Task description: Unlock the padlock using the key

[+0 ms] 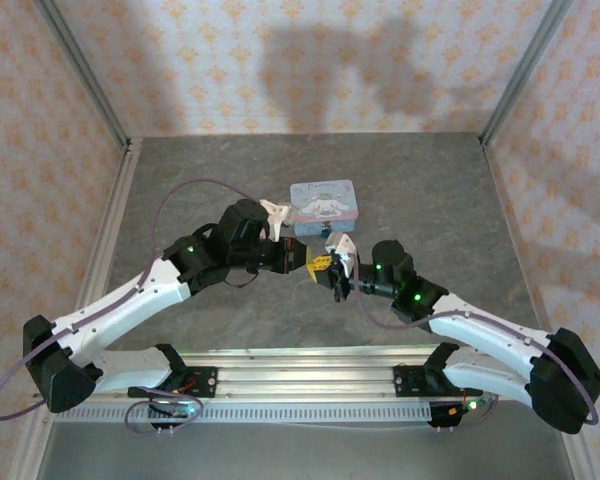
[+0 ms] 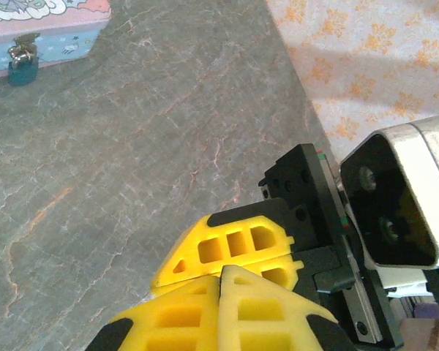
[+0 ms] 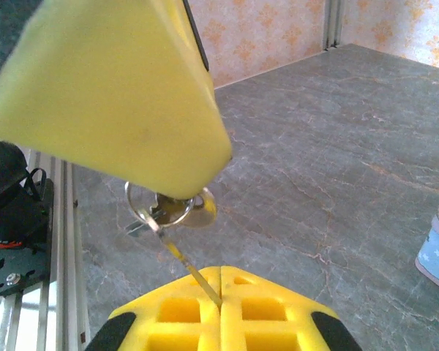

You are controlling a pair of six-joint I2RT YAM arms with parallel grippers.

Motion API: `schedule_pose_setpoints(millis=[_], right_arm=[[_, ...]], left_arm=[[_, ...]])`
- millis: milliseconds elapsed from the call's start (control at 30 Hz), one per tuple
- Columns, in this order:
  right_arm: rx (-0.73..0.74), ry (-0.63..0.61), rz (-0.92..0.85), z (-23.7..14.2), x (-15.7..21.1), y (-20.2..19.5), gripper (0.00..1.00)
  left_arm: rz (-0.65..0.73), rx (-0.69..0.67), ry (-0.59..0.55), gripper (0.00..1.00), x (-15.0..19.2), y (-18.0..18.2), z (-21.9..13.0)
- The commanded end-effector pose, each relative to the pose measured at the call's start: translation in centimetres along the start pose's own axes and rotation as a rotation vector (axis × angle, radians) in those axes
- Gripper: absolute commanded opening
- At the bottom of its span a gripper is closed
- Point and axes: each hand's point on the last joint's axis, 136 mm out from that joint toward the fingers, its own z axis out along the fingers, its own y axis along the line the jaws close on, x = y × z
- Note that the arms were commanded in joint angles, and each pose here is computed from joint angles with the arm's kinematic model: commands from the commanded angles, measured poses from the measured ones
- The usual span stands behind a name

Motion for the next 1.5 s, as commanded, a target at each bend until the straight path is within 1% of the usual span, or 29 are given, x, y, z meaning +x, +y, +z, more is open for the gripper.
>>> schedule_pose_setpoints(millis=[0, 100, 133, 167, 233, 267, 300, 633, 800, 933, 1100, 1167, 1233, 1367, 1433, 1467], right_arm=[[-0.035, -0.003, -0.039, -0.5, -0.9, 1.0, 0.0], [0.001, 0.019, -0.017, -0.7, -0.7, 0.4, 0.0], [0.012, 0.026, -0.014, -0.8, -0.4, 0.3, 0.02], [0.016, 0.03, -0.013, -0.9, -0.2, 0.3, 0.12], [0.014, 0.027, -0.01, -1.2, 0.0, 0.4, 0.4], [0.009, 0.026, -0.011, -1.3, 0.0, 0.6, 0.47], [0.006, 0.026, -0.008, -1.3, 0.0, 0.6, 0.5], [-0.027, -0.01, -0.078, -0.8, -1.5, 1.2, 0.52], [-0.05, -0.031, -0.111, -0.3, -2.4, 1.6, 0.52], [-0.064, -0.056, -0.12, -0.3, -3.1, 1.9, 0.51], [-0.095, -0.065, -0.118, -0.4, -3.6, 2.5, 0.46], [-0.102, -0.06, -0.116, -0.4, -3.6, 2.6, 0.42], [-0.108, -0.057, -0.114, -0.4, -3.5, 2.7, 0.35], [-0.124, -0.038, -0.113, -0.3, -3.1, 2.9, 0.08], [-0.124, -0.035, -0.114, -0.4, -3.1, 2.9, 0.0], [-0.125, -0.033, -0.116, -0.5, -3.1, 3.0, 0.0]], left_arm=[[0.014, 0.031, -0.014, 0.0, -0.2, -0.3, -0.6], [0.02, 0.04, -0.026, 0.0, -0.3, -0.3, -0.8], [0.024, 0.043, -0.033, 0.0, -0.4, -0.4, -1.0], [0.027, 0.044, -0.039, 0.0, -0.5, -0.3, -1.2], [0.031, 0.042, -0.044, 0.0, -0.5, -0.3, -1.5], [0.034, 0.043, -0.042, 0.0, -0.5, -0.3, -1.6], [0.036, 0.046, -0.04, 0.0, -0.4, -0.3, -1.7], [0.057, 0.099, 0.005, 0.0, 0.2, -1.1, -1.5], [0.059, 0.124, 0.03, 0.0, 0.6, -1.5, -1.4], [0.09, 0.132, 0.052, 0.0, 1.0, -1.5, -1.2], [0.098, 0.132, 0.072, 0.0, 1.4, -1.3, -1.0], [0.101, 0.136, 0.074, 0.0, 1.4, -1.4, -1.0], [0.103, 0.135, 0.076, 0.0, 1.5, -1.3, -0.9], [0.106, 0.128, 0.077, 0.0, 1.5, -1.2, -0.9], [0.107, 0.122, 0.075, 0.0, 1.6, -1.0, -1.1], [0.107, 0.119, 0.073, 0.0, 1.5, -0.9, -1.1]])
